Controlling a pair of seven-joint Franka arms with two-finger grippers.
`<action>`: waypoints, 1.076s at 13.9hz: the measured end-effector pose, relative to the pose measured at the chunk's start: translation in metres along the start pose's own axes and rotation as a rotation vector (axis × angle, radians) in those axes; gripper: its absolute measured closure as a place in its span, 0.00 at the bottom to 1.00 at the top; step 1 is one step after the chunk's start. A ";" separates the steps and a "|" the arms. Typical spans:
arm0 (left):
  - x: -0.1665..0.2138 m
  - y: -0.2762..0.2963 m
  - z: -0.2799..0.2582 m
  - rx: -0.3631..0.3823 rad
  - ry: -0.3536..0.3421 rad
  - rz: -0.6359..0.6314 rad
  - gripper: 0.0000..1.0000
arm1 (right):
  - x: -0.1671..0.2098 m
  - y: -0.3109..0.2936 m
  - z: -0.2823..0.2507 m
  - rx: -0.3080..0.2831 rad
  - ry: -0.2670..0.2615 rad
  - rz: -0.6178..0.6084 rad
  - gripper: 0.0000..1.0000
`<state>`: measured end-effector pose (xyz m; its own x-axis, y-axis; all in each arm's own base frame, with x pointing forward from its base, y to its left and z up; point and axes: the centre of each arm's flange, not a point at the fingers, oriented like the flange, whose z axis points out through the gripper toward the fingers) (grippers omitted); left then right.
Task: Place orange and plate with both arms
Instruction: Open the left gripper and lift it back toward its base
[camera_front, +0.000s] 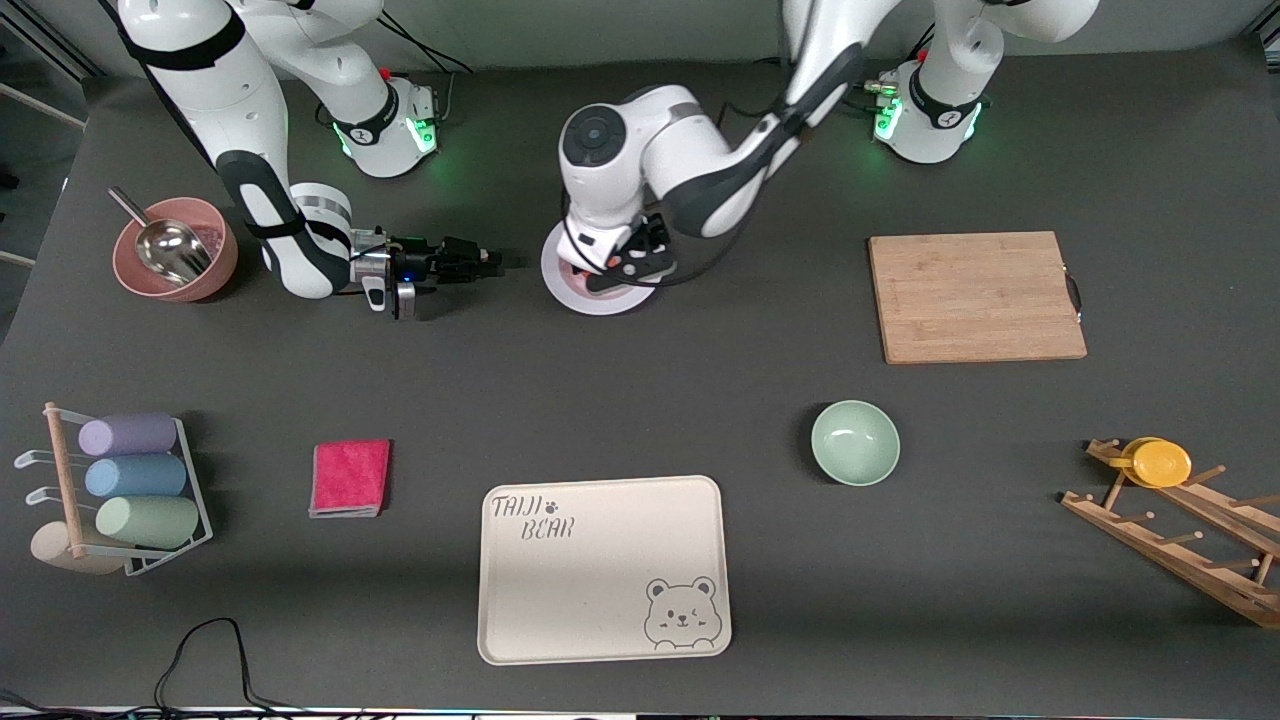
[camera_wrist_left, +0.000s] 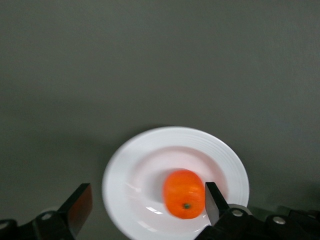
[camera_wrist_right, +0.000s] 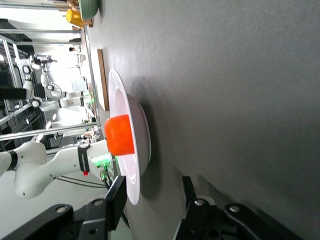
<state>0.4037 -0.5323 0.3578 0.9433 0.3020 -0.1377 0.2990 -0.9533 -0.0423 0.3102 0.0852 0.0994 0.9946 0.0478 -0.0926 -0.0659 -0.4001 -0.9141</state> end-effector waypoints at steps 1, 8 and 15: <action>0.025 -0.021 -0.024 0.009 -0.019 0.008 0.00 | 0.001 0.000 0.001 0.003 0.014 0.003 0.48; 0.186 -0.203 -0.151 0.114 -0.077 0.001 0.00 | 0.005 -0.020 0.055 0.025 0.043 -0.015 0.48; 0.297 -0.393 -0.212 0.055 -0.057 0.096 0.00 | 0.006 -0.037 0.103 0.038 0.041 -0.039 0.48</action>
<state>0.5974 -0.0678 0.5435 0.9570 0.2106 -0.1995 0.1982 -0.9769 -0.0802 0.3100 0.1947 0.0916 0.9988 0.0244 -0.0413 -0.0296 -0.3641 -0.9309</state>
